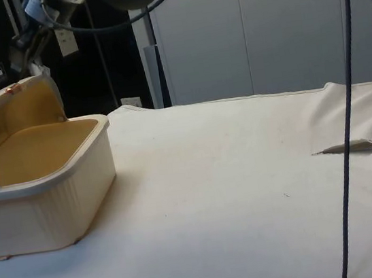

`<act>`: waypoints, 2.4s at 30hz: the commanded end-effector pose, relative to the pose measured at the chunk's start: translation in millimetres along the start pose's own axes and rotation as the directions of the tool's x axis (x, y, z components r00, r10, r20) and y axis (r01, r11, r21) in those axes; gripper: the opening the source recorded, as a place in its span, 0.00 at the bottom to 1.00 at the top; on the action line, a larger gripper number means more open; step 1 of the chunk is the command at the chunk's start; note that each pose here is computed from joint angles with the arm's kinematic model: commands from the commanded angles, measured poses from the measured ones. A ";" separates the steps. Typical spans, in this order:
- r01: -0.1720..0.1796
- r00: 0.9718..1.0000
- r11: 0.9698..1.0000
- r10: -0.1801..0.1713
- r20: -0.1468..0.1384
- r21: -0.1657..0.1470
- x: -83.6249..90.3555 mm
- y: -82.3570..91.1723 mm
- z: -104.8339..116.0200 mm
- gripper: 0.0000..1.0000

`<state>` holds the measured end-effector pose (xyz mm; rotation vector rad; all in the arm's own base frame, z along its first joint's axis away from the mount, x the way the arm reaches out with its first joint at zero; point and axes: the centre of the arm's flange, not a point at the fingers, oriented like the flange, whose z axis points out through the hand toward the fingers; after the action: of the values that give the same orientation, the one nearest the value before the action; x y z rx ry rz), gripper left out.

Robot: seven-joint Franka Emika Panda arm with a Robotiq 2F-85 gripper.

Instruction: Open the lid, then close it.

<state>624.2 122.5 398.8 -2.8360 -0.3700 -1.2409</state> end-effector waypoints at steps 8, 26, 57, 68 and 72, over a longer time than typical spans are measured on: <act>0.006 1.000 1.000 -0.006 -0.026 -0.006 21.0 2.7 -17.9 0.00; 0.014 0.996 1.000 -0.014 -0.082 0.002 60.8 -2.2 -50.7 0.00; 0.016 0.993 1.000 -0.017 -0.113 -0.016 94.8 7.3 -50.8 0.57; 0.016 0.993 1.000 -0.018 -0.114 -0.015 93.7 7.1 -46.2 1.00; 0.016 0.994 1.000 -0.017 -0.108 -0.013 92.8 6.3 -35.9 1.00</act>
<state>655.8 128.9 494.9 -2.7700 -0.3837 -1.3982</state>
